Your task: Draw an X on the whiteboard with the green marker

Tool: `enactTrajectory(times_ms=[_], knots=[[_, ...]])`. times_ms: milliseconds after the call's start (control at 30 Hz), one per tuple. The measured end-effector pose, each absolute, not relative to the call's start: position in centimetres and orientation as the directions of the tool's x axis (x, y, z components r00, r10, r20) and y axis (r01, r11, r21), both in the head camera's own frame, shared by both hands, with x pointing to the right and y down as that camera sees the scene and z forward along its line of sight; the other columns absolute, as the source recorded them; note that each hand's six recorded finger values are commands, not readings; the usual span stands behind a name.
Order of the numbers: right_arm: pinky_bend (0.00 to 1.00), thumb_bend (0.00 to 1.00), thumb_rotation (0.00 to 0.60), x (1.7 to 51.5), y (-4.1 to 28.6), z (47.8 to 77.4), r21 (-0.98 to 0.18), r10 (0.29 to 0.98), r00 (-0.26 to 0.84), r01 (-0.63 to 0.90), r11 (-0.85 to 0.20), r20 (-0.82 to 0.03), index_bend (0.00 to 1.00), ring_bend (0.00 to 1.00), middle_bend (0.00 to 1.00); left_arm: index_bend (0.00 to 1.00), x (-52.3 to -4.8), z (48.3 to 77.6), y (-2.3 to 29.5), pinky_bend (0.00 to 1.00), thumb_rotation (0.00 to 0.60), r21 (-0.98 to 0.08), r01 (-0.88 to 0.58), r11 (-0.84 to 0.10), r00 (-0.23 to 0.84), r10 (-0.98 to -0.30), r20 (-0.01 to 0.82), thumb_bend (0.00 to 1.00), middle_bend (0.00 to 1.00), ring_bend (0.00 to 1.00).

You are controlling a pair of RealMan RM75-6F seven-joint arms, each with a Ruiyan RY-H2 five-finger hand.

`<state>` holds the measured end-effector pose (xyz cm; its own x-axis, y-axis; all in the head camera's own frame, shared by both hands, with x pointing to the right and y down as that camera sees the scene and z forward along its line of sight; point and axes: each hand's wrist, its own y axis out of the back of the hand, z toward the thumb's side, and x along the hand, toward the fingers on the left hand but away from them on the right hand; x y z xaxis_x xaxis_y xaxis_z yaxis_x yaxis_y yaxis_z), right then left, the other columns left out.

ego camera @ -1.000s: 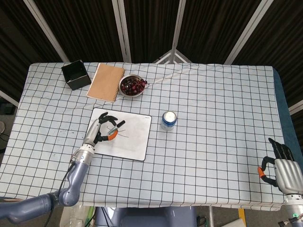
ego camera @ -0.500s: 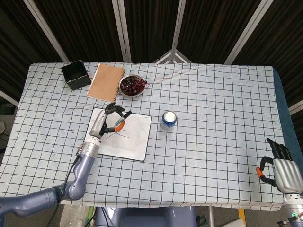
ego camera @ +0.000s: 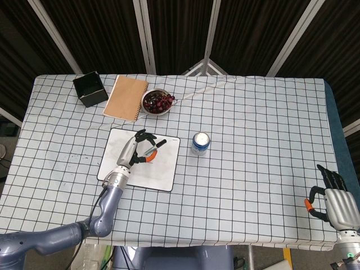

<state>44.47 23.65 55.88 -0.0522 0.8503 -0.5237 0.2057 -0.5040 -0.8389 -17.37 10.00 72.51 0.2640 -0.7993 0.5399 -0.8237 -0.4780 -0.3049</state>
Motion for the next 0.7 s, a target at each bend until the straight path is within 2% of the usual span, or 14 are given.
enactTrajectory(times_ms=[700], knots=[[0.0, 0.37, 0.6, 44.5, 23.6, 56.0, -0.834, 0.846, -0.056, 0.213, -0.508, -0.53, 0.0, 0.0, 0.0, 0.79, -15.9, 74.4, 10.4, 0.15, 0.6, -0.3, -0.815, -0.496, 0.268, -0.781, 0.563, 0.6, 0.3, 0.07]])
